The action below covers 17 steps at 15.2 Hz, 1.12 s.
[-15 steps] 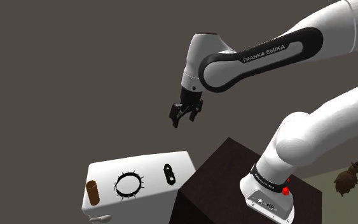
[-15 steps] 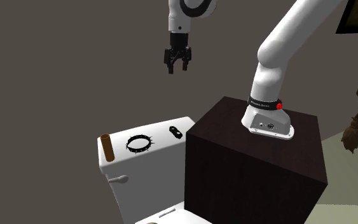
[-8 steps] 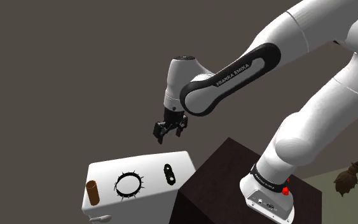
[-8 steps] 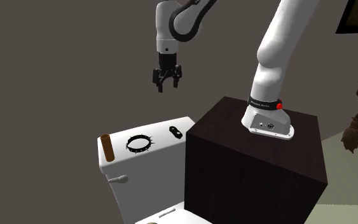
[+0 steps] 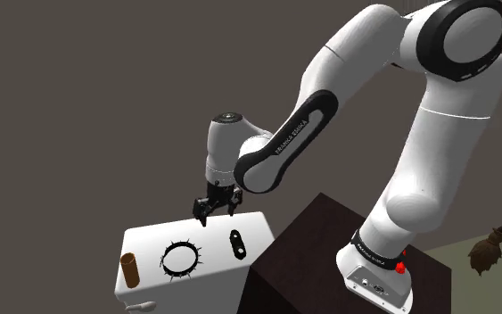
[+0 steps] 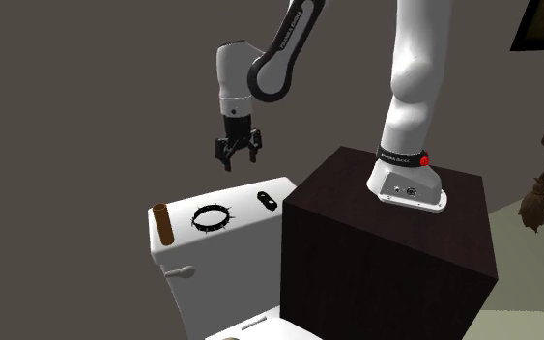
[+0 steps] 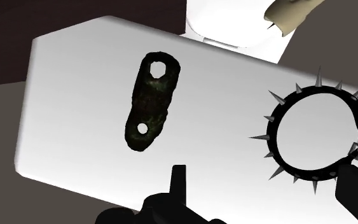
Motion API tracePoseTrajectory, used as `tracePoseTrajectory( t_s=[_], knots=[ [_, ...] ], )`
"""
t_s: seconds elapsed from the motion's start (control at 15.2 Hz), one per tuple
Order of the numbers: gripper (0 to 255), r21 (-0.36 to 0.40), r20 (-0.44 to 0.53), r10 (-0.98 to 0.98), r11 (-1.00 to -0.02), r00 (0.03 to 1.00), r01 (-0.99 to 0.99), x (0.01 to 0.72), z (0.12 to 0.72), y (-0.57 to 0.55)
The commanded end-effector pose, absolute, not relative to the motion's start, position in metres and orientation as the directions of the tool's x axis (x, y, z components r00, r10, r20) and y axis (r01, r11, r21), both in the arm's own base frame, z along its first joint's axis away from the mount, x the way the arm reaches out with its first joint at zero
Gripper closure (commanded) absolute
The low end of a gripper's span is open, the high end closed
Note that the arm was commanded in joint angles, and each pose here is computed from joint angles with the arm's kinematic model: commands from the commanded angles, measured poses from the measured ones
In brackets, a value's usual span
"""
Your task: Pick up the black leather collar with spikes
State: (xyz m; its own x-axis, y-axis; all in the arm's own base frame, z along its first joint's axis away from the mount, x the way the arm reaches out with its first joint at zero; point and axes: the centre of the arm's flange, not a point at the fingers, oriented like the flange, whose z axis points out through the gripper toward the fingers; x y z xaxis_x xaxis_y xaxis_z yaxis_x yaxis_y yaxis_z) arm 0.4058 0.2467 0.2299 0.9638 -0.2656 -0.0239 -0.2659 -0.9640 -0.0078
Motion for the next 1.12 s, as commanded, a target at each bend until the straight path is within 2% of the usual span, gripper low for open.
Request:
tracePoseTrajectory(
  t_s=[0.0,0.46,1.06],
  knots=[
    [0,-0.004,-0.028,-0.28,-0.96,0.959,-0.281,0.412,0.206,0.259],
    [0,0.01,-0.043,-0.328,-0.945,0.944,-0.328,0.435,0.128,0.304],
    [0,0.01,-0.043,-0.328,-0.945,0.944,-0.328,0.435,0.088,0.304]
  ],
)
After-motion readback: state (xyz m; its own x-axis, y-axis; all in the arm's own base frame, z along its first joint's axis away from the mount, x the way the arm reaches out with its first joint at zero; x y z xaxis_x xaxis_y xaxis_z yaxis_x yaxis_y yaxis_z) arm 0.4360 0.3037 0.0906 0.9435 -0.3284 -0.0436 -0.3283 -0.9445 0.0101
